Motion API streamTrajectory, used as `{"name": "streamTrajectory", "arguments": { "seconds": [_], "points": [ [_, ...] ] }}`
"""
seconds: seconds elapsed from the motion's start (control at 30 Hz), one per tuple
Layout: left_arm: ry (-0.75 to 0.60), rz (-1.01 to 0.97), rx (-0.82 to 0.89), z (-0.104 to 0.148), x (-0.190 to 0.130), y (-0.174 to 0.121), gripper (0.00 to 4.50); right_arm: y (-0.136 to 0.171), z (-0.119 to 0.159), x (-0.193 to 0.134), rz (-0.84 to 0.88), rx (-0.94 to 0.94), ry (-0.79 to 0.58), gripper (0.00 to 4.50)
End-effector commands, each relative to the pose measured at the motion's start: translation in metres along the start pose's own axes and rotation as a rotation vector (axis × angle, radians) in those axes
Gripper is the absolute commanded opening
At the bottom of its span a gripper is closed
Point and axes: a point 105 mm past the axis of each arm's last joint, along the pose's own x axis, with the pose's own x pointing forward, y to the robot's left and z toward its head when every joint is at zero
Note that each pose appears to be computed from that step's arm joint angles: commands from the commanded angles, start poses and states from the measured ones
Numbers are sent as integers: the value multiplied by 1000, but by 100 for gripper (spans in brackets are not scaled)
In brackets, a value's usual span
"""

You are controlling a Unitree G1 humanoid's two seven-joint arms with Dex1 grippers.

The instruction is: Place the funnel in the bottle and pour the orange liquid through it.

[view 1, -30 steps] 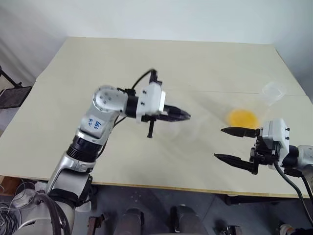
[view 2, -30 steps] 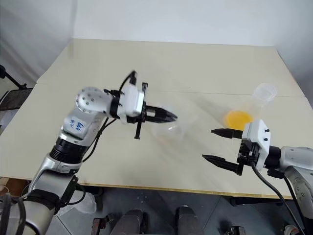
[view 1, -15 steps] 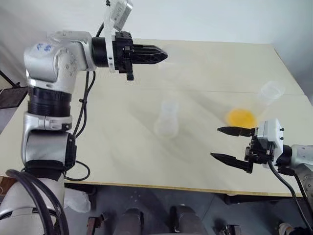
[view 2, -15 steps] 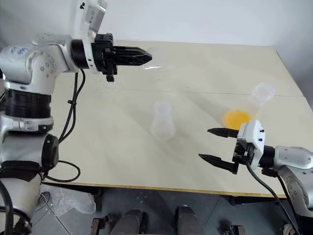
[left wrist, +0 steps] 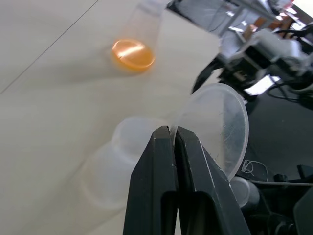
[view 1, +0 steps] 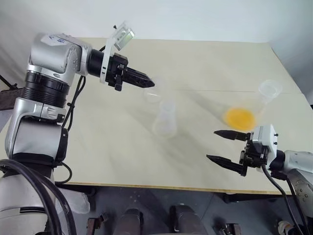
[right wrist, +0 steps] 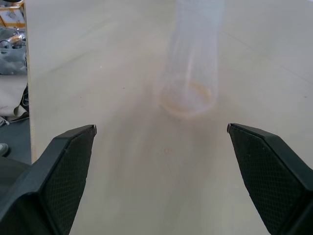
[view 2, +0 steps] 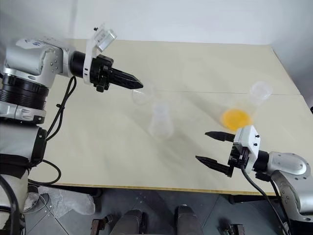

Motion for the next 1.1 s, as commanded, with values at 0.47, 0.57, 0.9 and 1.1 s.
{"name": "streamTrajectory", "arguments": {
  "seconds": [0.47, 0.57, 0.9, 1.1],
  "points": [
    [-66, -96, -46, 31, -3, -19, 4, 7, 6, 5, 1, -21, -36, 450],
    [-37, -94, -44, 26, -3, -19, 4, 7, 6, 6, 0, -19, -36, 450],
    [11, -79, -62, 17, 5, -14, 4, 8, 6, 5, -3, -16, -33, 450],
    [39, -56, -87, 11, 16, -6, 4, 9, 5, 5, -9, -13, -31, 450]
  ]
}}
